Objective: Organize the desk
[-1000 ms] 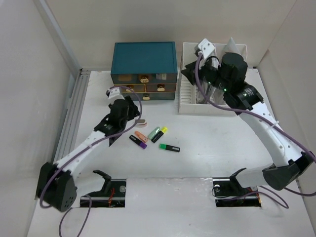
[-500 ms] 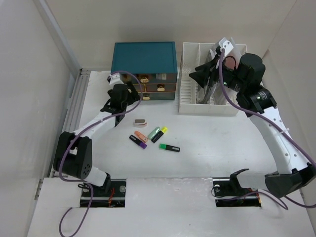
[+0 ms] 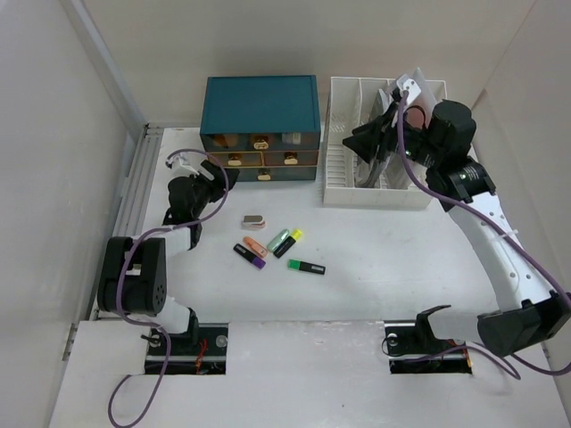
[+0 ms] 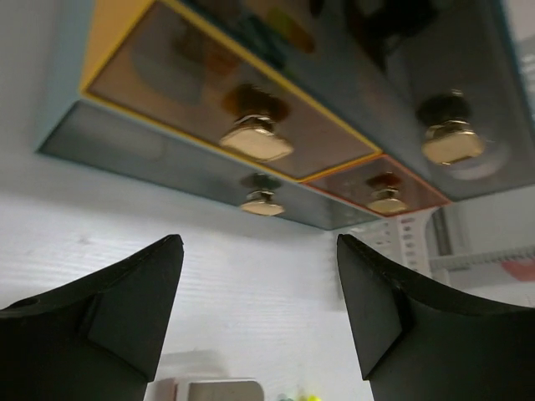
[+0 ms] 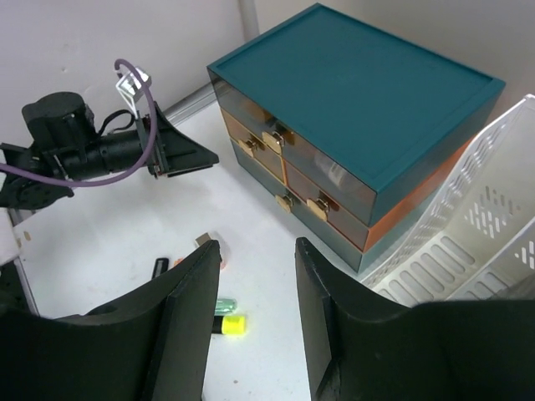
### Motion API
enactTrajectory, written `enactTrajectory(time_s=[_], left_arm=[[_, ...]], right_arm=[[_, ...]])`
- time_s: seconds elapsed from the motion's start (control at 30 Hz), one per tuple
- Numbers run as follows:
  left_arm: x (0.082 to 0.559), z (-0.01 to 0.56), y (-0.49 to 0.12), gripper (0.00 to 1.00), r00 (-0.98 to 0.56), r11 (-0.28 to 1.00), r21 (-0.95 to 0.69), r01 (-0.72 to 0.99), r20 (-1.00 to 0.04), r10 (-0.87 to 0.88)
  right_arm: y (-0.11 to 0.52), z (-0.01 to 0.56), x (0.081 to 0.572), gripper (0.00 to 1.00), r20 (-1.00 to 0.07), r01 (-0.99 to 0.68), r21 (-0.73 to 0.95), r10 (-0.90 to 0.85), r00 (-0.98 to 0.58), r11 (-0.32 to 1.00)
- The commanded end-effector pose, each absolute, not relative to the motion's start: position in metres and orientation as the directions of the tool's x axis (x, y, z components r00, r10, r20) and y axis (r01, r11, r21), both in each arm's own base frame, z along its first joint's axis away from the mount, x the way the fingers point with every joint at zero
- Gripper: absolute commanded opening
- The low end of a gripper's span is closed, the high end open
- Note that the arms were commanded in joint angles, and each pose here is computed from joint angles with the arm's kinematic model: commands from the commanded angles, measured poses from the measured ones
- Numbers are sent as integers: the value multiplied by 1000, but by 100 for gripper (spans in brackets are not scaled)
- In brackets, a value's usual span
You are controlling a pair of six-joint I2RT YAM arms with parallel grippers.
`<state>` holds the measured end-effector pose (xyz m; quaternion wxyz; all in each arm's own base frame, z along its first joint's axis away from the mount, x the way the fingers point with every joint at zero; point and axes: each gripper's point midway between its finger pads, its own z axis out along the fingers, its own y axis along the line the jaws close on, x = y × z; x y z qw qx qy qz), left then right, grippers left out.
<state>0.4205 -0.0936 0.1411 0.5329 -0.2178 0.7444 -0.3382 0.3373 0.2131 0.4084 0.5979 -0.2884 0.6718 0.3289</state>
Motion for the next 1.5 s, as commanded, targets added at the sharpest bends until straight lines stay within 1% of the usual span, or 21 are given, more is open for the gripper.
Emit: enactTrajectory(time_s=[0.0,0.2,0.47,0.63,0.83,0.93,1.03,1.23,1.47], left_arm=[[421,186,-112,71,-301,613,-748,257,-664,-684],[441,180,-111,71,-320,607,-759,236,-650,-689],[454,167,-109,71,-334,616,-759,208,-647,-685],[465,176,-110,71,-315,615,-754,230,-656,-686],[474,167,-106,71,-316,624,-759,188,-648,-693],[481,166,-100,69,-303,628,-759,174,-648,-699],[486,167,-99,69,-297,630,-758,168,-648,-701],[494,168,-97,65,-288,632,-757,163,-649,-704],[500,169,-98,52,-287,626,-763,162,-643,-710]], right_arm=[[219,418,337,47,-997,-808,80,30,-77,584],[221,413,339,47,-996,-813,88,26,-90,575],[218,405,342,47,-995,-807,95,23,-101,583],[220,397,344,47,-993,-811,108,17,-120,575],[222,394,345,47,-991,-815,114,14,-129,568],[223,392,345,47,-991,-820,115,13,-130,560],[223,392,345,48,-991,-820,115,13,-130,560],[223,388,347,48,-991,-821,111,5,-131,561],[224,381,350,48,-989,-818,123,0,-148,561]])
